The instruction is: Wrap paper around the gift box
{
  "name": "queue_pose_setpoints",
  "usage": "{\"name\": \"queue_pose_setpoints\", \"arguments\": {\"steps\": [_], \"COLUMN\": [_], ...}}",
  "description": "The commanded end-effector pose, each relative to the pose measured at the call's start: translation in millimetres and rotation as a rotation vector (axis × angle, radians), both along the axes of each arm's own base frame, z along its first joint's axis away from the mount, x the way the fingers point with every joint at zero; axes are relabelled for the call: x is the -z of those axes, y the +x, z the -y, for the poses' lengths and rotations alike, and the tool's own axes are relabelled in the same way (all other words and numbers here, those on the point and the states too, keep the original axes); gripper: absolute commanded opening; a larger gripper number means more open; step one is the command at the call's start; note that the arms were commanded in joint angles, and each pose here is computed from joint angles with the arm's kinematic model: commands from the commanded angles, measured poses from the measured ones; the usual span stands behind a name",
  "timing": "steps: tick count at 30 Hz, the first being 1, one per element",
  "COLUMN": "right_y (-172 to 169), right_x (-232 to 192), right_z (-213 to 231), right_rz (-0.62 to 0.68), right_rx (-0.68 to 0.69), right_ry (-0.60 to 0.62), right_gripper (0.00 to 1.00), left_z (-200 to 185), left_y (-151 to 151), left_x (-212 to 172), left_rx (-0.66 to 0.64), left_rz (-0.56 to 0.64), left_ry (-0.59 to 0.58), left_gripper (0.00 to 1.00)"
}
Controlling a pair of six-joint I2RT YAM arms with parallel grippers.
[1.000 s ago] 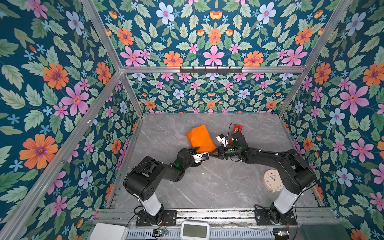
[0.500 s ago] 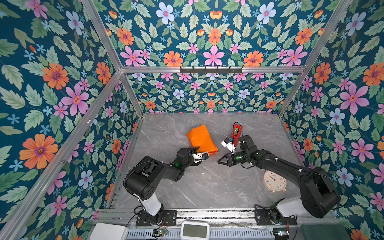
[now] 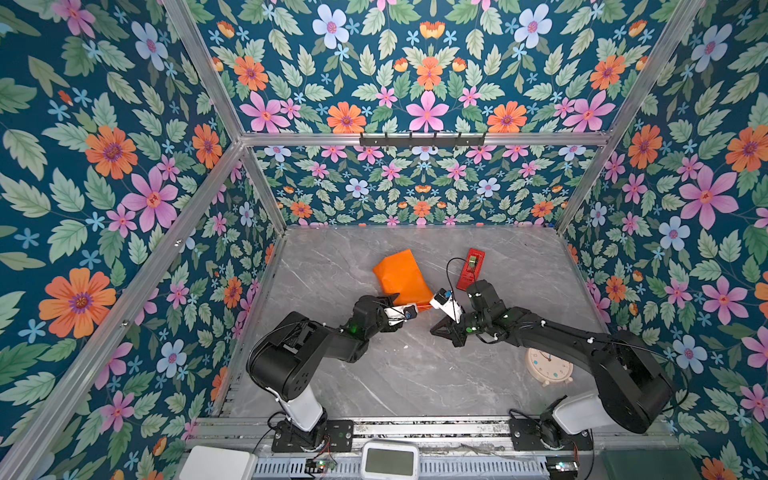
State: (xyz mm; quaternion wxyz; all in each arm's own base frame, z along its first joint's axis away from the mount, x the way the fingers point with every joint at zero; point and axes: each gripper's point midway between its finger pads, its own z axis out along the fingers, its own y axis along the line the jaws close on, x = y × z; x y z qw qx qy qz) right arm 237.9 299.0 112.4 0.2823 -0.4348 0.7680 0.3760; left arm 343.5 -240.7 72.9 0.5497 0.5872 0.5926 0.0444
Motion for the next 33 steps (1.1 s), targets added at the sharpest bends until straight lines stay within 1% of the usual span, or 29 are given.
{"name": "queue_pose_setpoints", "arguments": {"steps": [1,5,9,18,22,29,31,33], "right_y": [3,-14,-19,9,17,30,35,39], "right_x": [-3,0,5,11,17,17,27,27], "right_z": [-5,-7,-2,-19,-30,-43,-45,-48], "right_rz": [0.139,0.185,0.193,0.301,0.343,0.404,0.406,0.426], "right_rx": [-0.038,-0.080,-0.081,-0.081,-0.099,-0.105,-0.105,-0.100], "right_ry": [0.003,-0.029,-0.044,-0.047,-0.051,-0.022,-0.030,-0.022], "right_gripper": [0.00,0.00,0.00,0.00,0.00,0.00,0.00,0.00], "left_z": [-3,-4,-3,-3,-3,-4,-4,-4], "left_y": [-6,-5,-5,-5,-4,-5,-4,-4], "left_x": [15,14,12,14,13,14,13,13], "left_rx": [-0.003,-0.005,-0.005,-0.007,-0.005,-0.007,-0.007,-0.007], "left_rz": [-0.064,-0.061,-0.058,-0.061,-0.060,-0.064,-0.062,-0.062], "left_ry": [0.022,0.021,0.017,0.020,0.019,0.019,0.018,0.018], "left_gripper": [0.65,0.65,0.65,0.65,0.65,0.65,0.65,0.65]}}
